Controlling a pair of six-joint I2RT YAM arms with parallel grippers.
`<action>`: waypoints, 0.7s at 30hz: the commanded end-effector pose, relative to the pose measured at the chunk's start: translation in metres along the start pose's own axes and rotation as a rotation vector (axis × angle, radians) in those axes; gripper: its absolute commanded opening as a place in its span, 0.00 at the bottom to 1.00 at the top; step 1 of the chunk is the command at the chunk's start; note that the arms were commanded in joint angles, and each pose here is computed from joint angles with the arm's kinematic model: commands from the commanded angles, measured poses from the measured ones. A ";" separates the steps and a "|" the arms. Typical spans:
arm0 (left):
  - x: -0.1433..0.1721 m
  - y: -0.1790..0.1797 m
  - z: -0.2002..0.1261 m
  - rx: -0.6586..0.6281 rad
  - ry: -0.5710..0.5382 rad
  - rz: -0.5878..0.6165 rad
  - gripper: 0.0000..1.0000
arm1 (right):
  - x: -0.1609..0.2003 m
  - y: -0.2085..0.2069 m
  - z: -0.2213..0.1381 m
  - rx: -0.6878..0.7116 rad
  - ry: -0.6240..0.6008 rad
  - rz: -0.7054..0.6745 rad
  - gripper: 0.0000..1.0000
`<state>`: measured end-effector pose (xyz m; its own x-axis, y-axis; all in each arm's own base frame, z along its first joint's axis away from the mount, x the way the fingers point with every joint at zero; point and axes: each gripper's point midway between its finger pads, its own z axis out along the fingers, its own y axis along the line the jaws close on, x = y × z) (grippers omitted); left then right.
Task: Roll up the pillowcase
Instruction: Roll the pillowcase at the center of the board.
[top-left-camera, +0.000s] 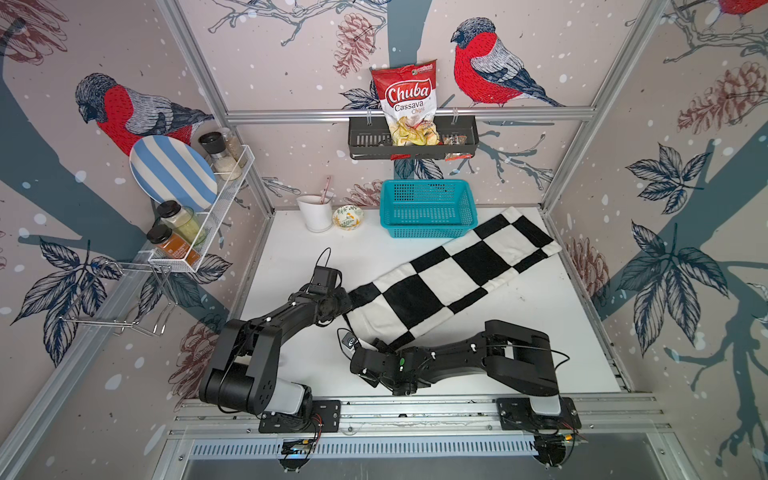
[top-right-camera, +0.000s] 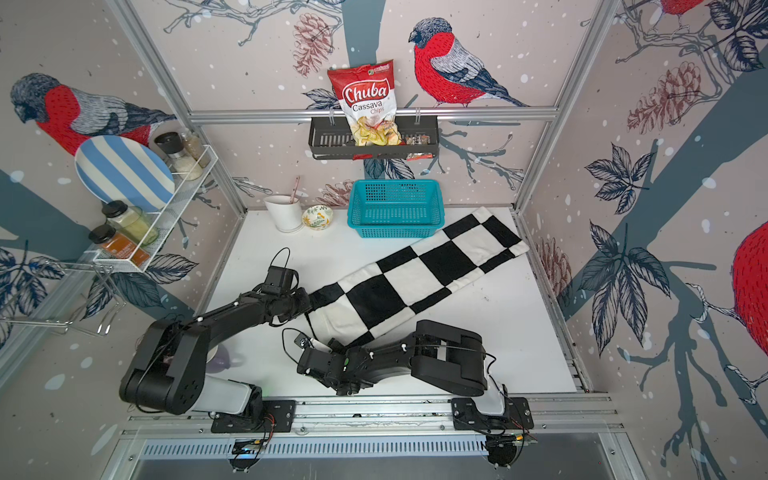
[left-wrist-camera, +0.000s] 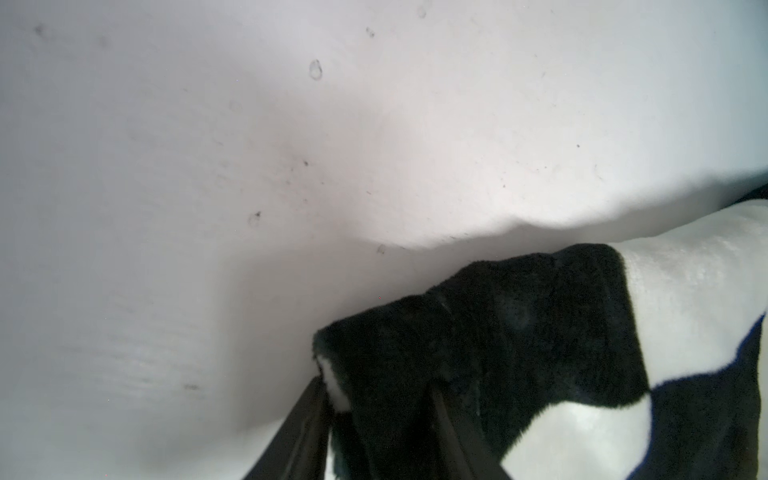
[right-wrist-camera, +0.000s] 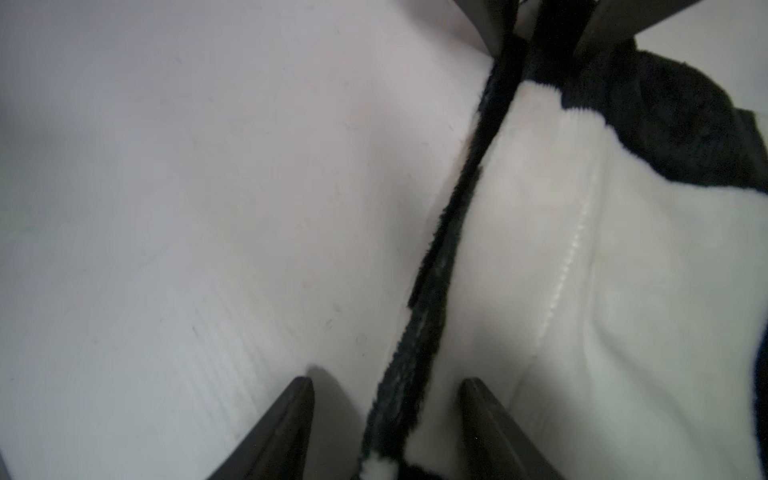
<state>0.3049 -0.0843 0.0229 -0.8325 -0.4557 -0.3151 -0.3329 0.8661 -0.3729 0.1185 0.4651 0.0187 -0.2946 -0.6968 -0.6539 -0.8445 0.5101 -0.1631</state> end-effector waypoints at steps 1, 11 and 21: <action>0.013 0.015 0.002 -0.056 0.051 -0.003 0.43 | 0.030 -0.017 0.010 0.038 0.089 0.004 0.54; 0.001 0.011 0.003 -0.061 0.030 -0.005 0.15 | 0.007 -0.013 -0.001 -0.024 0.035 0.083 0.00; -0.031 -0.021 -0.016 -0.009 -0.006 -0.033 0.00 | -0.031 -0.044 -0.027 -0.061 -0.080 0.268 0.00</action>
<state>0.3270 -0.0861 0.0476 -0.8267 -0.4691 -0.3105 -0.3491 0.8606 -0.3708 0.1524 0.4507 0.0586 -0.4332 -0.5451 -0.7178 -0.7820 0.6233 -0.0013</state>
